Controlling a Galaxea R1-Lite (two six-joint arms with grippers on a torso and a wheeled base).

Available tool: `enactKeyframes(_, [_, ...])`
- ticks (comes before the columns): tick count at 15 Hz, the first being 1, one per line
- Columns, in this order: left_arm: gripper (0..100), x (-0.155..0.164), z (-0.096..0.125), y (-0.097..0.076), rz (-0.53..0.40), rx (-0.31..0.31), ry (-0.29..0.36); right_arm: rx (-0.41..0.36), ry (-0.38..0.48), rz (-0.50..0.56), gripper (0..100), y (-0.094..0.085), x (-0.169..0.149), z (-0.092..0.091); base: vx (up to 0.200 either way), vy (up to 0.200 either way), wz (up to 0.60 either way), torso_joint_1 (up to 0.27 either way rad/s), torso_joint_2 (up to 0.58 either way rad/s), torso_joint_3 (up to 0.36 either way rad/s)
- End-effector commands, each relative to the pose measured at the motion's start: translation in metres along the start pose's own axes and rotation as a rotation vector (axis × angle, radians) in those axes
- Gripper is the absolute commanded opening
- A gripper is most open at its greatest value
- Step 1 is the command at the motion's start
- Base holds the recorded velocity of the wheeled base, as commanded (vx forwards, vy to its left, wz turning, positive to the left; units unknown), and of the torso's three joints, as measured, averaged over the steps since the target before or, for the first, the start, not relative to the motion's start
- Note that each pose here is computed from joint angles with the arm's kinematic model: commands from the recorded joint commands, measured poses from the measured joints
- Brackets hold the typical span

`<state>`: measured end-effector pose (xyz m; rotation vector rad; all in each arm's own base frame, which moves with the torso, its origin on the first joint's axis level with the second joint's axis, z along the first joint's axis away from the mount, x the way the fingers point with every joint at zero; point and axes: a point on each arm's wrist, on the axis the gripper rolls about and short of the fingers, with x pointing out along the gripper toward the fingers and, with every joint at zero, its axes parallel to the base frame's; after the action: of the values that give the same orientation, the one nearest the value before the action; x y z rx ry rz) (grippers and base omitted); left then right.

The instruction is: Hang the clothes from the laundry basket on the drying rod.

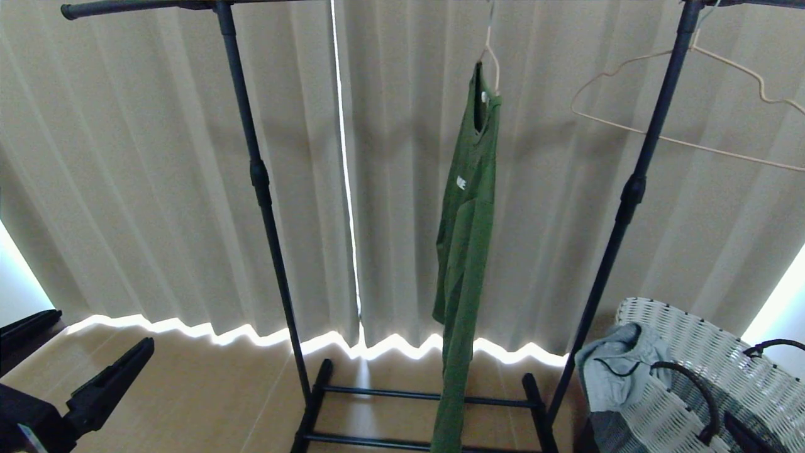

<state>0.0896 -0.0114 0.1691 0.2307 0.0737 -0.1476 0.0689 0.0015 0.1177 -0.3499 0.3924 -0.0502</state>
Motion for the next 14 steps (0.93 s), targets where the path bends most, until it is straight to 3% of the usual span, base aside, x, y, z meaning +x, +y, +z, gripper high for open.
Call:
enactKeyframes(1, [100, 0.0001, 0.0002, -0.0001, -0.001, 0.001, -0.001, 0.0, 0.0, 0.0, 100, 0.0, 0.0, 0.0, 0.0, -0.2, 0.0, 0.007, 0.0, 0.002])
enactKeyframes(6, [100, 0.0, -0.0008, -0.0004, -0.004, 0.001, 0.003, -0.002, 0.006, 0.002, 100, 0.0006, 0.0001, -0.0017, 0.0, -0.04, 0.0, -0.001, 0.0, 0.001])
enactKeyframes(9, [100, 0.0078, -0.0057, -0.0014, -0.017, 0.0, 0.058, -0.002, 0.003, 0.001, 100, 0.0004, 0.0001, -0.0011, 0.0, 0.0, 0.0, 0.0, 0.0, 0.0])
enactKeyframes(12, [100, 0.009, -0.0072, -0.0017, -0.019, -0.003, 0.069, -0.002, 0.003, 0.001, 100, 0.0004, 0.0001, -0.0011, 0.0, 0.0, 0.0, 0.0, 0.0, 0.0])
enactKeyframes(14, [100, 0.0093, -0.0069, -0.0017, -0.019, -0.005, 0.069, -0.003, 0.006, 0.002, 100, 0.0005, 0.0003, -0.0013, 0.2, 0.0, 0.0, 0.007, 0.0, 0.002])
